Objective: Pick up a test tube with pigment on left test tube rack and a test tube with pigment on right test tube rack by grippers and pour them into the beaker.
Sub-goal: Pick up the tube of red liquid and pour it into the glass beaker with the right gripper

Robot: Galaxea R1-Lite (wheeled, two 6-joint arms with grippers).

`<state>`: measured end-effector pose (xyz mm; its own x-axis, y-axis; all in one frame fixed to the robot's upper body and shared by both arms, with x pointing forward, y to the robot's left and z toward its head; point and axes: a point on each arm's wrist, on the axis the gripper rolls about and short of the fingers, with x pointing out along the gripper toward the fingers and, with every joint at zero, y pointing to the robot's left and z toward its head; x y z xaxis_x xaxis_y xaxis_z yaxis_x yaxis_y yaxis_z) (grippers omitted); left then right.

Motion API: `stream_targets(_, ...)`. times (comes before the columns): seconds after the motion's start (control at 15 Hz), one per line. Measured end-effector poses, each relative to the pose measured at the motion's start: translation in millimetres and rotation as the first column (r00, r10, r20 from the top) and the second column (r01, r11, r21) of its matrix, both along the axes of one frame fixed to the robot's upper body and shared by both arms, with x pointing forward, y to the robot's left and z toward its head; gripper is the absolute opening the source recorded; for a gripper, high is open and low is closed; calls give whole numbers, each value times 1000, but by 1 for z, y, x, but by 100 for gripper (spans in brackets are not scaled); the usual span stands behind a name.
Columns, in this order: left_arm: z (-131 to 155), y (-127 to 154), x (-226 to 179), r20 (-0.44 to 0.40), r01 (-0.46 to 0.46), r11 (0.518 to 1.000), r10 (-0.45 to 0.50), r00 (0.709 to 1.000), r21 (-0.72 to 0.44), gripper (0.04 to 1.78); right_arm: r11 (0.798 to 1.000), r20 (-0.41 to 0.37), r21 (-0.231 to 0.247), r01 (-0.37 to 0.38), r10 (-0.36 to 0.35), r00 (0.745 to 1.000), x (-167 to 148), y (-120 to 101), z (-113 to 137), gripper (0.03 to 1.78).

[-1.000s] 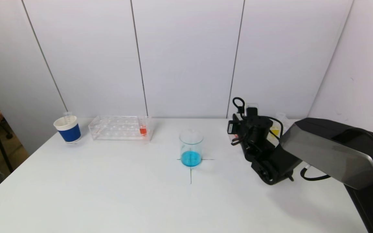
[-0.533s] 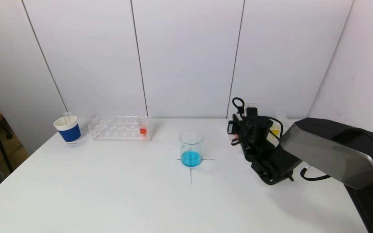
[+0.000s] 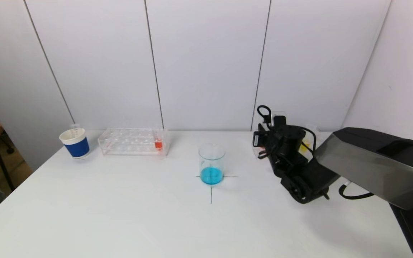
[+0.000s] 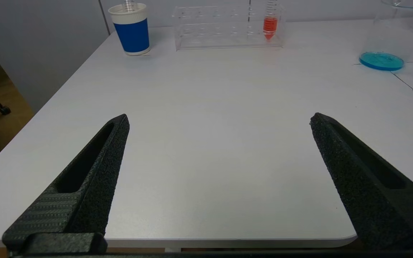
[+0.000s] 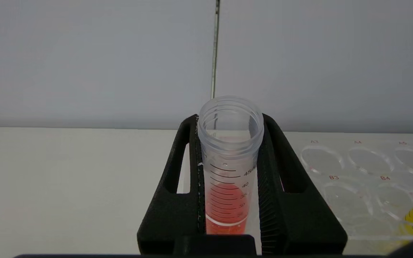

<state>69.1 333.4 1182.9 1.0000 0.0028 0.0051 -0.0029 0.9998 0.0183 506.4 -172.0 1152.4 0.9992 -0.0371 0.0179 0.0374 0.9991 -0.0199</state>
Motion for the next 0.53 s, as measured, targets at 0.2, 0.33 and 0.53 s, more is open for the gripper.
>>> stream_targets(0.2,0,0,0,0,0,1000,0,1000,0,176,1000,3,-8,-1,1,1000,-2,-1,15,47)
stream_targets(0.33,0,0,0,0,0,1000,0,1000,0,176,1000,2,-10,-1,1,1000,-4,-2,27,47)
stream_targets(0.53,0,0,0,0,0,1000,0,1000,0,176,1000,13,-21,-2,2,1000,-9,-3,52,47)
